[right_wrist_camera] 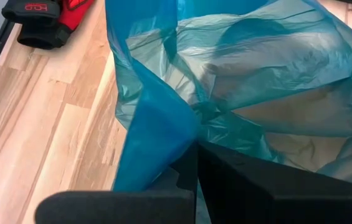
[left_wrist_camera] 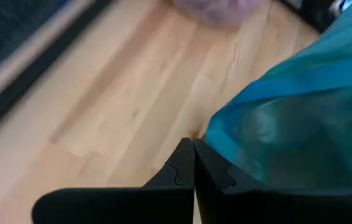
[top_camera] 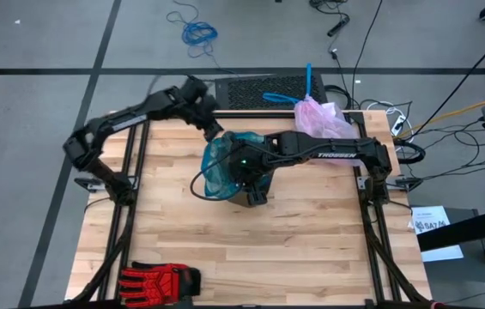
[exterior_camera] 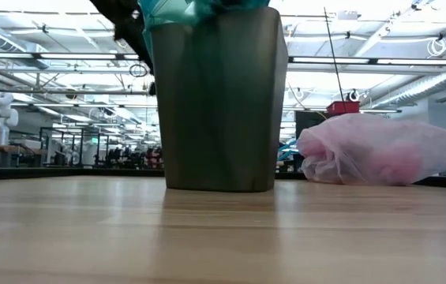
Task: Place trash/remove bag and relplace
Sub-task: Insert the blue trash bag into the black trash bin
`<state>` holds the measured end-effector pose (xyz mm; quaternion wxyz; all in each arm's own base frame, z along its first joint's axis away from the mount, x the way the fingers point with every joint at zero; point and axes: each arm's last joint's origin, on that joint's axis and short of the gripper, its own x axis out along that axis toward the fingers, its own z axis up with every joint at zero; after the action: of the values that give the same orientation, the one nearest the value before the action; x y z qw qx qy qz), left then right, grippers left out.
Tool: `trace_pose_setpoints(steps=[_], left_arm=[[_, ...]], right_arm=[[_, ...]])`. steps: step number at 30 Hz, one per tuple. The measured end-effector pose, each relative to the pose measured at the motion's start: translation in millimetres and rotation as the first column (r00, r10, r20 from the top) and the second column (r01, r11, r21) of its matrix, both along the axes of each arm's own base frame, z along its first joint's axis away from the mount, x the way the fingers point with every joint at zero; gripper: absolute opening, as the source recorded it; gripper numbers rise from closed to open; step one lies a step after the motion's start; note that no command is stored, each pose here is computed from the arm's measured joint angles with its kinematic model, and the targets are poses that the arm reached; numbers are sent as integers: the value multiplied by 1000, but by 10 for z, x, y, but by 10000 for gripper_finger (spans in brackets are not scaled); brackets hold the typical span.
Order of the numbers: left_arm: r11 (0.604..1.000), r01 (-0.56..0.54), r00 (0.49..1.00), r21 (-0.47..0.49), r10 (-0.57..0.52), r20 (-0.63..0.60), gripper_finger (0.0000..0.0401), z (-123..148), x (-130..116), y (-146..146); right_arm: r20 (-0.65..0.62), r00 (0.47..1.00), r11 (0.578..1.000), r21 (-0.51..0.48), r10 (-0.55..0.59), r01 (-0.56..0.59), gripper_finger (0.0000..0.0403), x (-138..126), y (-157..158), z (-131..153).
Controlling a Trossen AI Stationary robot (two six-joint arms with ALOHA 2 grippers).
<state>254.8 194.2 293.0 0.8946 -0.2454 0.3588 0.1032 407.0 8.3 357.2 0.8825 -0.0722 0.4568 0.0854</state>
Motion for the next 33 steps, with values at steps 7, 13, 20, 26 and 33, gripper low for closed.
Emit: trace_pose_setpoints(steps=[7, 13, 20, 26, 33], left_arm=[[997, -81, 990, -7, 81, 117, 0, 561, -479, -283], [991, -65, 977, -116, 87, 195, 0, 856, -747, -829], [976, -146, 946, -163, 186, 266, 0, 540, -746, -1279], [945, -120, 906, -304, 230, 354, 0, 214, -604, -1376], [935, -65, 932, -349, 181, 314, 0, 112, -521, -1553]], right_arm=[[7, 1000, 1000, 0, -1, 1, 0, 5, -4, 4], [12, 1000, 1000, 0, -9, 9, 0, 10, -37, 7], [19, 1000, 1000, -4, -15, 16, 0, 11, -91, 20], [34, 999, 1000, -13, 1, 0, 0, 22, -89, 29], [29, 1000, 1000, -13, 1, -1, 0, 17, -89, 28]])
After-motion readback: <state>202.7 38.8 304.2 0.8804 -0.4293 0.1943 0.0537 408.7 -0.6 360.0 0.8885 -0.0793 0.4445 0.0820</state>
